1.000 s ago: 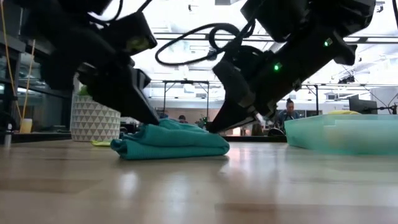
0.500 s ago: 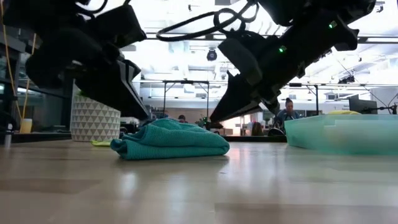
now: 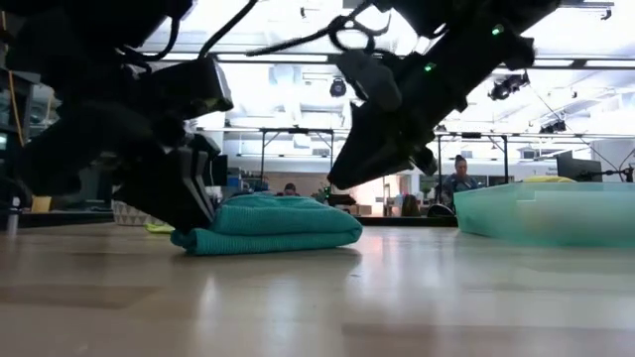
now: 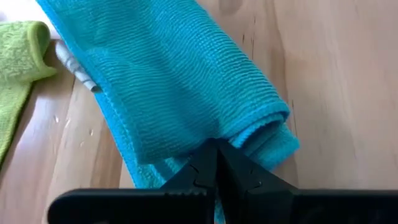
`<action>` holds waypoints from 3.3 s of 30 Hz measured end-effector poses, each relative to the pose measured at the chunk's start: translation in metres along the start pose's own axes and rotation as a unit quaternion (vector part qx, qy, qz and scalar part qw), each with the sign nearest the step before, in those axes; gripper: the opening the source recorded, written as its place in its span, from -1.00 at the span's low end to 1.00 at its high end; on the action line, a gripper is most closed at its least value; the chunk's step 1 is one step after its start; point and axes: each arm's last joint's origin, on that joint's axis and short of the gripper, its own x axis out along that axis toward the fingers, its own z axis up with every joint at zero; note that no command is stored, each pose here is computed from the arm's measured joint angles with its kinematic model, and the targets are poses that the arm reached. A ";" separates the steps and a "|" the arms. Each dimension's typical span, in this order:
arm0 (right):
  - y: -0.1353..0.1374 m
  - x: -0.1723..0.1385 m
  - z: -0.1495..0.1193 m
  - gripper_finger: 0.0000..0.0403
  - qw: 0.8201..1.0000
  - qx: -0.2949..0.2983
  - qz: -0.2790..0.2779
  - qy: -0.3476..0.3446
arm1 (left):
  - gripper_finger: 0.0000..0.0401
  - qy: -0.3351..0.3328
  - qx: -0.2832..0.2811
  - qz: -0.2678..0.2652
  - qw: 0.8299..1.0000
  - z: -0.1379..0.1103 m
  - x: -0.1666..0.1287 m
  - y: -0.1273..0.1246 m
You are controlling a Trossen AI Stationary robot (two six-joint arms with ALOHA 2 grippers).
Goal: Fold microfiber towels
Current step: Put the blue microfiber cloth into the bin
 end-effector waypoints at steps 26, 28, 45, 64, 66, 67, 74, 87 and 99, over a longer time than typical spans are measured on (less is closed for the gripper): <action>-0.024 0.045 -0.005 0.29 0.989 0.076 0.078 0.101 | -1.00 0.009 0.001 0.024 1.000 -0.005 0.008 0.001; -0.025 0.045 -0.005 0.17 0.990 0.075 0.072 0.098 | -1.00 0.010 -0.010 0.023 1.000 -0.005 0.008 0.001; -0.029 0.009 -0.013 -0.97 0.988 0.012 -0.038 0.147 | -1.00 -0.012 -0.041 0.029 0.999 0.017 -0.047 0.009; -0.054 -0.129 -0.003 -1.00 0.945 0.100 -0.301 0.079 | -1.00 -0.148 -0.055 0.121 0.980 0.040 -0.105 0.030; -0.058 -0.134 -0.004 -1.00 0.938 0.105 -0.319 0.085 | -1.00 -0.145 -0.055 0.120 0.981 0.040 -0.103 0.030; -0.060 -0.137 -0.005 -1.00 0.934 0.107 -0.329 0.091 | -1.00 -0.142 -0.054 0.120 0.981 0.040 -0.101 0.030; -0.071 -0.158 -0.010 -1.00 0.907 0.108 -0.380 0.145 | -1.00 -0.139 -0.054 0.120 0.982 0.040 -0.100 0.030; -0.079 -0.169 -0.016 -1.00 0.868 0.128 -0.428 0.217 | -1.00 -0.138 -0.054 0.116 0.982 0.040 -0.100 0.030; -0.097 -0.150 -0.051 -1.00 0.852 0.161 -0.426 0.258 | -1.00 -0.139 -0.051 0.115 0.982 0.040 -0.100 0.030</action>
